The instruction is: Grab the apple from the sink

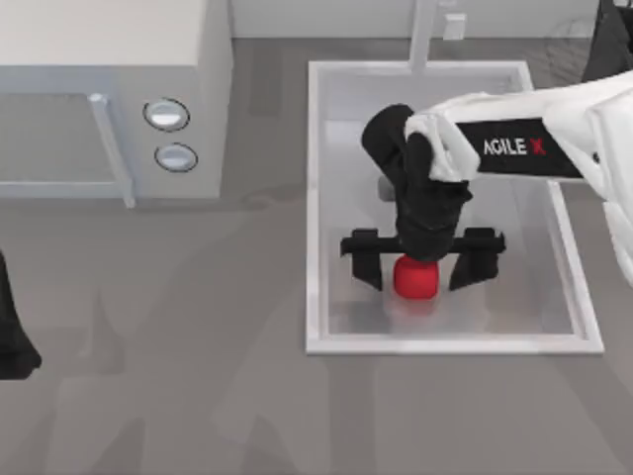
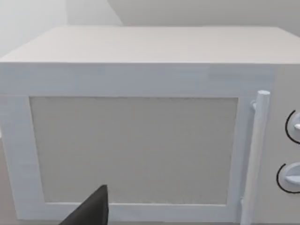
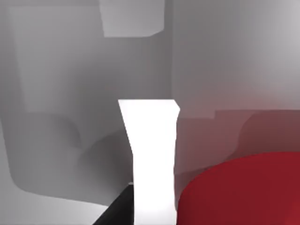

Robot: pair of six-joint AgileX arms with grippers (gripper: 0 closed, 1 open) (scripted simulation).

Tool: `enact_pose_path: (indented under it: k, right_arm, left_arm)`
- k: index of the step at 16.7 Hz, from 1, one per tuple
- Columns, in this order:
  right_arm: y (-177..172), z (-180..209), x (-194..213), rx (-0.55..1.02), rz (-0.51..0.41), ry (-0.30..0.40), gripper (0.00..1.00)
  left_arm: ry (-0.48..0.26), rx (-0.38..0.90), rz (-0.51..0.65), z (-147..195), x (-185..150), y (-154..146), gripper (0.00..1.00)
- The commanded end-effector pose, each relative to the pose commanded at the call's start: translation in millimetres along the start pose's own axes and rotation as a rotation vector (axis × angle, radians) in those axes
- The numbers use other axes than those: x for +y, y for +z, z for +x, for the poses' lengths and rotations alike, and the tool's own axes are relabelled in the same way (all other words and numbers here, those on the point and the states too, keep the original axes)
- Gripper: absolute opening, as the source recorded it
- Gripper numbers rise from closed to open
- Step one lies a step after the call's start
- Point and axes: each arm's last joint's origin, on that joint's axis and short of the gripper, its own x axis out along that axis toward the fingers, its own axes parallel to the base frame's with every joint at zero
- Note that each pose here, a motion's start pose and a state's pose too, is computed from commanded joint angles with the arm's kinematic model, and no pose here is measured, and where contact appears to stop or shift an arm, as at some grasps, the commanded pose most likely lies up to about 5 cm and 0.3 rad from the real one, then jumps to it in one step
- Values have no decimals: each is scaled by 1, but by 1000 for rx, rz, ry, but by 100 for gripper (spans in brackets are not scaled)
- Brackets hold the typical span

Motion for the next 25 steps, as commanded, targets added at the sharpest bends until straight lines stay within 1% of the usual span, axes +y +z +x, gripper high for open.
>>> enact_pose_path:
  k: [6,7,14,15,18,21,23,25]
  right_arm:
    - [0,0,0,0,0,0,2]
    - [0,0,0,0,0,0,0]
    - [0,0,0,0,0,0,0]
    - [5,-29,0,-49,-9,0,0]
    - [8,-33,3,-42,-9,-3,0]
    - [18,-55,10,-27,-9,-12,0]
    - [27,-82,16,-21,-9,-15,0]
    - [34,-121,20,-25,-9,-13,0]
  left_arm:
    - [0,0,0,0,0,0,100]
    - [0,0,0,0,0,0,100]
    - [0,0,0,0,0,0,100]
    - [0,0,0,0,0,0,100]
    - [0,0,0,0,0,0,100]
    - [0,0,0,0,0,0,100]
    - [0,0,0,0,0,0,100]
    - [0,0,0,0,0,0,100]
